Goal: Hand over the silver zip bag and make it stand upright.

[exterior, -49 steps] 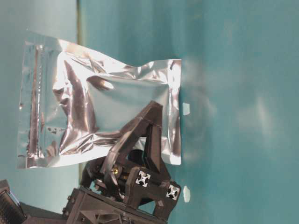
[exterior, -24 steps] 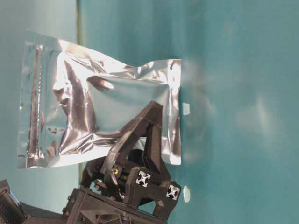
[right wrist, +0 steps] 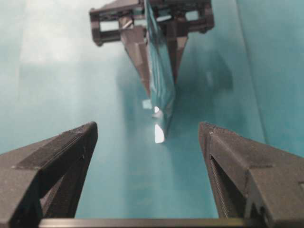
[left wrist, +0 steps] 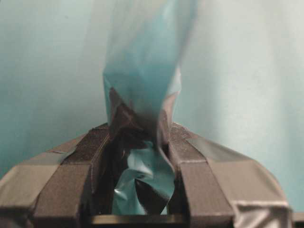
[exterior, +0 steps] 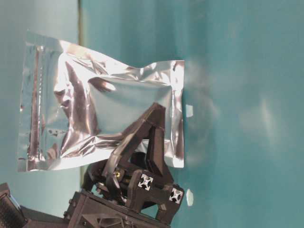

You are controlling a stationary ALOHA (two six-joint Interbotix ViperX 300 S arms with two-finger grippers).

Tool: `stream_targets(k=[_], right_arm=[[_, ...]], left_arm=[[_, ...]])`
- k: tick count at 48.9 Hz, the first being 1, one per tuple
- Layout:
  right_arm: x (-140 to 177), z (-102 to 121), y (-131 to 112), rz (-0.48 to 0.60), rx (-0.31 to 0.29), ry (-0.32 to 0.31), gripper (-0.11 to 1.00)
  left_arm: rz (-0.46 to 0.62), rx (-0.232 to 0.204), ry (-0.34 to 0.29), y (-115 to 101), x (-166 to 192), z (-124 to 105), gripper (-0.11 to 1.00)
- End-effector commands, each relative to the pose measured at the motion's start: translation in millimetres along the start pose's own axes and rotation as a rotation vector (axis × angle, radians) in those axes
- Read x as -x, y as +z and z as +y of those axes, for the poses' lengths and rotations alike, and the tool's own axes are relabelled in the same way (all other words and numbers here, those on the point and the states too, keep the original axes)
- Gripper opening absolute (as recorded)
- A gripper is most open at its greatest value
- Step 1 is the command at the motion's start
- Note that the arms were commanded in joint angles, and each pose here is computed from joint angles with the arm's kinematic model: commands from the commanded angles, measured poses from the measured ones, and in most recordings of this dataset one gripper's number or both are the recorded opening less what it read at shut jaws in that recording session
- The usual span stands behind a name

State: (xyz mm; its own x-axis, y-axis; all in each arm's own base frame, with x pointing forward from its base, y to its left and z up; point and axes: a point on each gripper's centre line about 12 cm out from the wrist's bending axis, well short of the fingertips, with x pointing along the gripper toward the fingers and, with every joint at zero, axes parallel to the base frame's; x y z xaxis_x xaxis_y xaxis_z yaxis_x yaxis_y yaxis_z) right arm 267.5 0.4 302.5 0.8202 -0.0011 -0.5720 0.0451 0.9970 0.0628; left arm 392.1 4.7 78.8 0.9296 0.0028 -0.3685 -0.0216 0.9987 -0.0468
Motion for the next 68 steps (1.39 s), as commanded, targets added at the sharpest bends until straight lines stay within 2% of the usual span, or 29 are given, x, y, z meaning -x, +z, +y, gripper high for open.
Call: stream_targets(k=[1, 68], right_arm=[[3.7, 0.9, 5.6, -0.027, -0.008, 0.004, 0.94], [3.0, 3.5, 4.0, -0.025, -0.007, 0.013, 0.94]], left_arm=[[-0.008, -0.004, -0.014, 2.7, -0.2, -5.2, 0.3], [-0.008, -0.001, -0.014, 2.7, -0.2, -5.2, 0.3]])
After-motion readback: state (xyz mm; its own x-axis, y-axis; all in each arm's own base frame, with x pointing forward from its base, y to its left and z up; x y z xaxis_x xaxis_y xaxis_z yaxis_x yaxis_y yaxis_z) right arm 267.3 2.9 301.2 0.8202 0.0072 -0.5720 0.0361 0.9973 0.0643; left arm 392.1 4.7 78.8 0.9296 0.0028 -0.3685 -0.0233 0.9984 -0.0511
